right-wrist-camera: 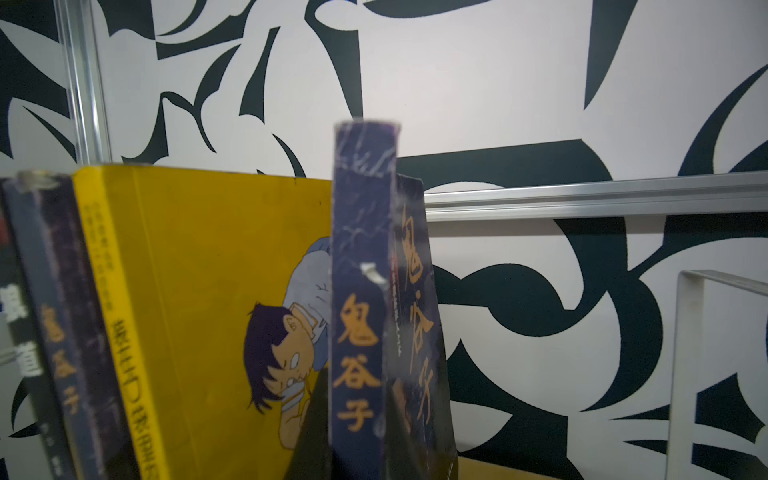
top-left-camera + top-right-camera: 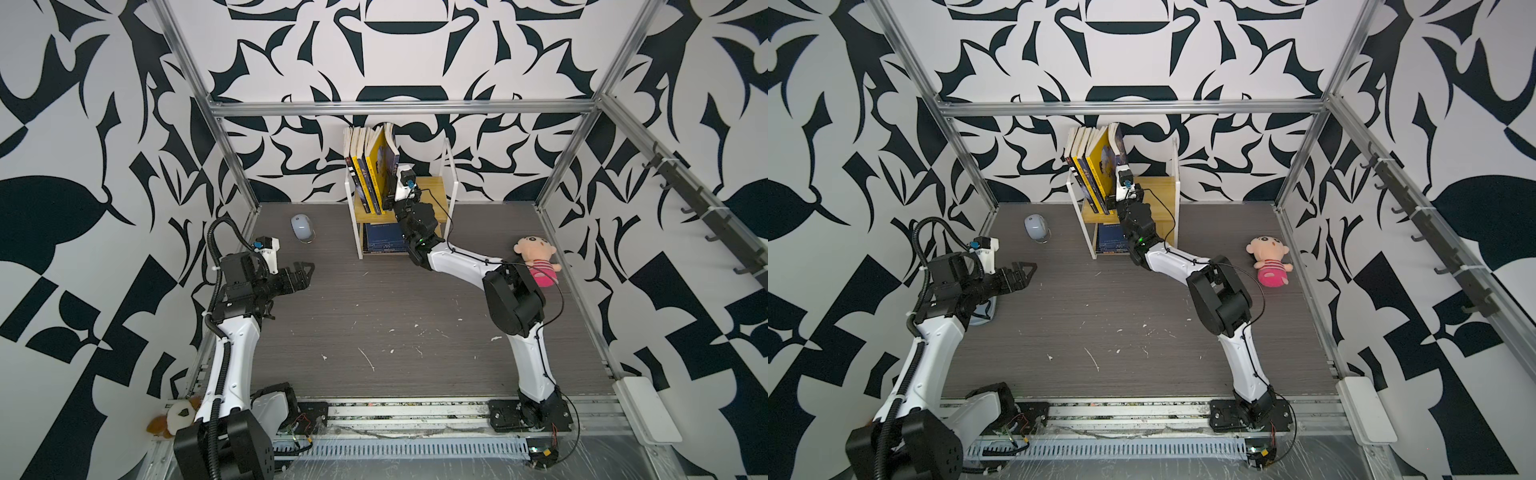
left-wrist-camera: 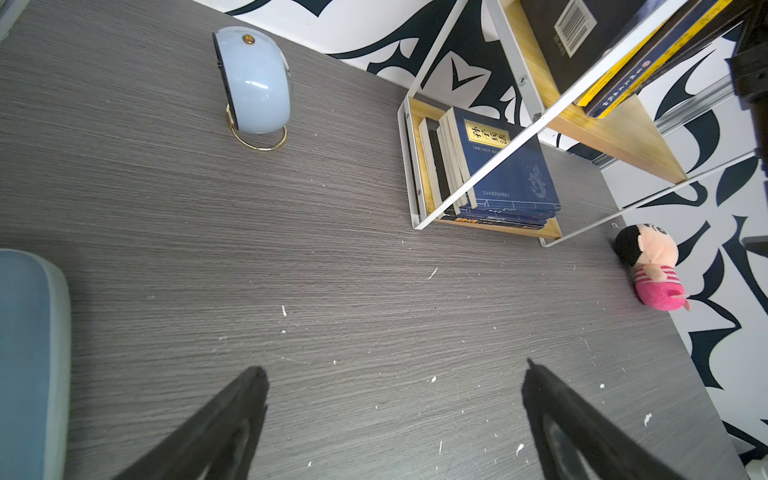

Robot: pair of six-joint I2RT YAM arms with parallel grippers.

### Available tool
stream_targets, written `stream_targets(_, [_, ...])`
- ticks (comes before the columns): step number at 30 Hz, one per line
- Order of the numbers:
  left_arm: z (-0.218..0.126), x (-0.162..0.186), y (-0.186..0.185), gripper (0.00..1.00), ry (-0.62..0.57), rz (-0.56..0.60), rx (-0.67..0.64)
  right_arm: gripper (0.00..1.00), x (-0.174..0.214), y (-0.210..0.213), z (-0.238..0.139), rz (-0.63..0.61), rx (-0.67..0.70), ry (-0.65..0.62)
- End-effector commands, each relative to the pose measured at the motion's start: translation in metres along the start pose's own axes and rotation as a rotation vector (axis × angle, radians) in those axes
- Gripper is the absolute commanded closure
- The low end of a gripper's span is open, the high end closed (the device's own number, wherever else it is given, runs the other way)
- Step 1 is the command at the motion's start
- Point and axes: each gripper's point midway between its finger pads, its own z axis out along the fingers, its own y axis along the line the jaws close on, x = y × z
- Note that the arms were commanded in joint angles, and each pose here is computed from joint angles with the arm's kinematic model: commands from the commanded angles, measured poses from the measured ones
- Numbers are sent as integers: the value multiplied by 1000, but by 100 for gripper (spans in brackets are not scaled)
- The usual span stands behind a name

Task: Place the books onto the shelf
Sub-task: 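Lower the purple book beside the yellow books on the upper shelf with the right gripper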

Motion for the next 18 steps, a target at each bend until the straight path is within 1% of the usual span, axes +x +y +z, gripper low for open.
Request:
stream_targets(1, [-1,0,-1,0,-11,15,13,100,-23,14,-5,28,-65,-34])
stream_targets(12, [-2,-1,-2,0,-15,11,13,100,-15,20,-8,40,-95,4])
stream_targets(13, [-3,-2,-2,0,-14,8,13,97,-15,20,-7,40,-97,5])
stream_targets(17, [-4,-2,-1,0,-19,5,11,73,-16,23,-10,37,-118,11])
stream_targets(18, [-4,-2,-2,0,-19,5,11,70,-17,23,-11,38,-119,13])
